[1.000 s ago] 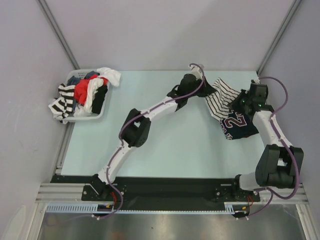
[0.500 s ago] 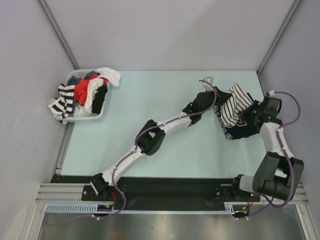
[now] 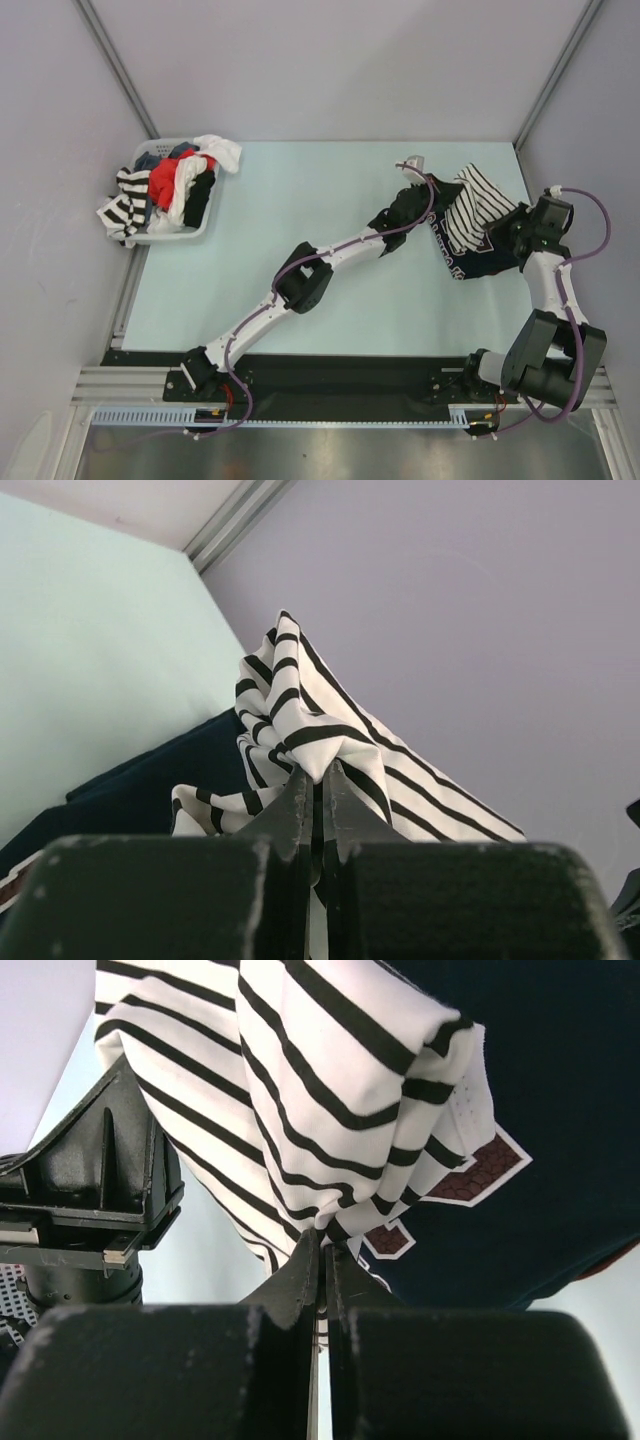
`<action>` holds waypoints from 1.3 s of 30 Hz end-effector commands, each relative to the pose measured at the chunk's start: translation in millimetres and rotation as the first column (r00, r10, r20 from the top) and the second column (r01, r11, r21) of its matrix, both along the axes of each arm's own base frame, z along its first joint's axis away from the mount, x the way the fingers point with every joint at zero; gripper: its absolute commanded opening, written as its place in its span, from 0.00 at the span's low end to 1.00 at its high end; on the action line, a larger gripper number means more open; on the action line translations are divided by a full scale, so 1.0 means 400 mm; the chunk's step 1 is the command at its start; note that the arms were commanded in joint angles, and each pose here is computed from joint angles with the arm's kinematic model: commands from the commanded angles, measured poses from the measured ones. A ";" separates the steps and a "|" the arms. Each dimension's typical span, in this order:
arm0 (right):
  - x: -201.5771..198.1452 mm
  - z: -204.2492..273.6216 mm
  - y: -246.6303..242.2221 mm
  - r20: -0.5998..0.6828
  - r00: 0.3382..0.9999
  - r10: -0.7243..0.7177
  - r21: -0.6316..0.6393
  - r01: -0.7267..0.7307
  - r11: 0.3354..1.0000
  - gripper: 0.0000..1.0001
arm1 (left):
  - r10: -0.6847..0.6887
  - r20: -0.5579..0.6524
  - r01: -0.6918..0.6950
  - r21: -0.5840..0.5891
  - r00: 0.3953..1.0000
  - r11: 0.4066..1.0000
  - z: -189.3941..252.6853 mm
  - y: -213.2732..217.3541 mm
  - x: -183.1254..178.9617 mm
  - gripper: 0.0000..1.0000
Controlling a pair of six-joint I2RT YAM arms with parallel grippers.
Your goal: Fold and stack the tank tops
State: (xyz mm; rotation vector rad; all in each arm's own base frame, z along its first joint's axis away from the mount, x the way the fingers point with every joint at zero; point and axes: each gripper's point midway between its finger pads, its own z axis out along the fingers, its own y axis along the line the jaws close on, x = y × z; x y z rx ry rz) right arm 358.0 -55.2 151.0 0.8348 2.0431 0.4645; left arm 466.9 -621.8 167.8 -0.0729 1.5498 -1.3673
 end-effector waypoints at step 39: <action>-0.029 -0.113 -0.072 -0.055 0.988 -0.143 0.047 0.145 0.988 0.00 | 0.026 -0.130 -0.028 -0.012 0.991 1.000 -0.036 -0.010 -0.002 0.04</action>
